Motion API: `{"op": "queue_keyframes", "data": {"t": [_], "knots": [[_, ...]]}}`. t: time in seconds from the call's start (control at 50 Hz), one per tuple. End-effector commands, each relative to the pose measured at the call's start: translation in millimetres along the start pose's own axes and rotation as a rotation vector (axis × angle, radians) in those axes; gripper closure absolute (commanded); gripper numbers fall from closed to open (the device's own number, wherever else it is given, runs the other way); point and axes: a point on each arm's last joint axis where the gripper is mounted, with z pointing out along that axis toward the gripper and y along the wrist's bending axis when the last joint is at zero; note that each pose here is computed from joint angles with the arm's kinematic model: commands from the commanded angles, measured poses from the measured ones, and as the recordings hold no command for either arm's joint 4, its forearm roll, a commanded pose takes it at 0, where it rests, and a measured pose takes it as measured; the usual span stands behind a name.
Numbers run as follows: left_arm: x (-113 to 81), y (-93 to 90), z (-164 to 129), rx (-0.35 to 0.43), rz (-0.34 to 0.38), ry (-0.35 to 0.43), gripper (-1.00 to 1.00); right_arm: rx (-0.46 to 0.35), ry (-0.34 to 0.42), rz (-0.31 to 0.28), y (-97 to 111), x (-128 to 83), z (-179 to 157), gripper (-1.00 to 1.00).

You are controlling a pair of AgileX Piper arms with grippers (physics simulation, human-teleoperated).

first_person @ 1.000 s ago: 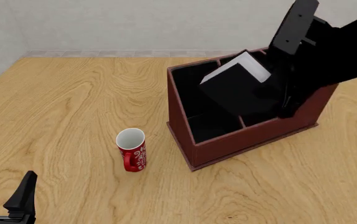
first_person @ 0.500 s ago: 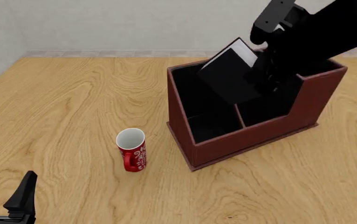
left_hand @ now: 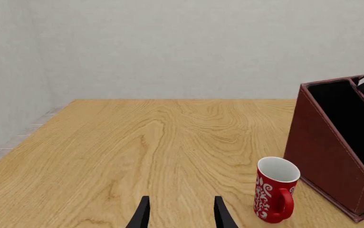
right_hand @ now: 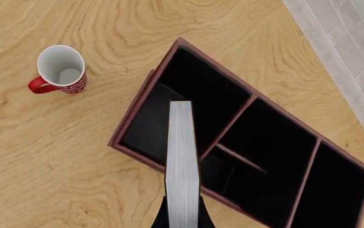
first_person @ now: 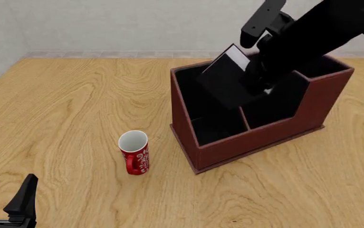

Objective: Pick up the book and place it in the left compartment of the caddy.

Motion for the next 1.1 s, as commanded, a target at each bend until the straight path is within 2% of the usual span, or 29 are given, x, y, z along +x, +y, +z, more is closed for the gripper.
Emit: {"op": "queue_keyframes", "data": {"t": [0.02,0.3,1.1], "knots": [[0.0,0.0,0,0.0,0.0,0.0,-1.0,-0.011,0.016,0.02,0,-4,11,1.0],[0.0,0.0,0,0.0,0.0,0.0,-1.0,-0.014,0.038,0.026,-6,-6,24,1.0],[0.0,0.0,0,0.0,0.0,0.0,-1.0,-0.057,0.088,0.044,-1,-15,56,1.0]]}}
